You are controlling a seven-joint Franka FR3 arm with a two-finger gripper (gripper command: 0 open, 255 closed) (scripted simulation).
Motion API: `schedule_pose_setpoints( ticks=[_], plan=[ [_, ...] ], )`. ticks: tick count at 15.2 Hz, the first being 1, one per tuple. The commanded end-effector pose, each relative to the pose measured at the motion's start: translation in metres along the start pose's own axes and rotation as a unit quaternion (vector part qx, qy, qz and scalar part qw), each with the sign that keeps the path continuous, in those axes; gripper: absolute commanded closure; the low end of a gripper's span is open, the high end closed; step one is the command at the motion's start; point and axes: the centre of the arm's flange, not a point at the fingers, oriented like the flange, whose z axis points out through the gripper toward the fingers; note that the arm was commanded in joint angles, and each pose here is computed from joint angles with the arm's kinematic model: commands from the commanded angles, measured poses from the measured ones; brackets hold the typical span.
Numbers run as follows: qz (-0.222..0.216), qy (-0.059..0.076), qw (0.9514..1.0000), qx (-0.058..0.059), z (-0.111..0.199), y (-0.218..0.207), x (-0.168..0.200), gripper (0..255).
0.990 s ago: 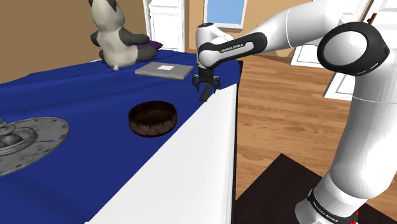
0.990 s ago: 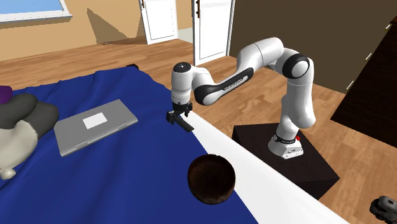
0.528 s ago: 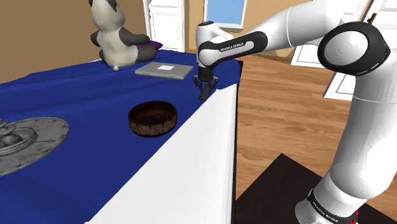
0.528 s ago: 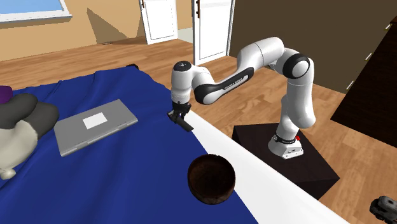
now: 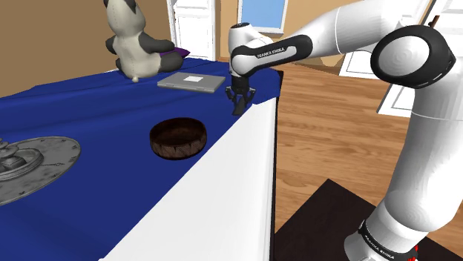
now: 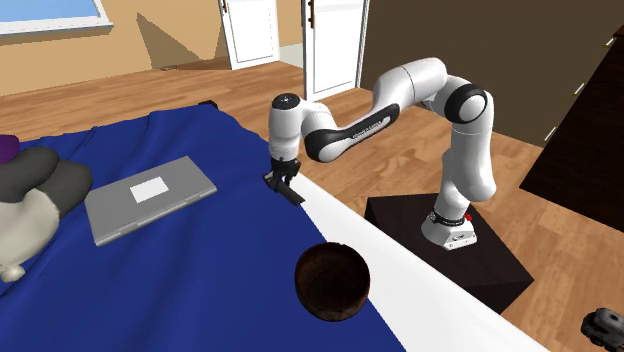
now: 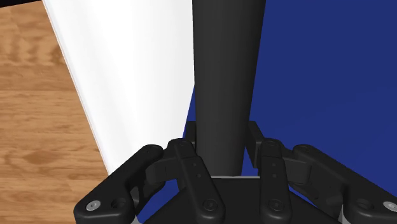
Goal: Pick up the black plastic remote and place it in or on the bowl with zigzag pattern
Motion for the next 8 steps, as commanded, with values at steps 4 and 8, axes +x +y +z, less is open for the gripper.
schedule_pose_setpoints(
  ticks=[4,8],
  plan=[
    [0.0,0.0,1.0,-0.001,-0.025,0.001,0.005,255],
    [0.0,0.0,1.0,-0.001,-0.045,0.002,0.01,255]
  ],
)
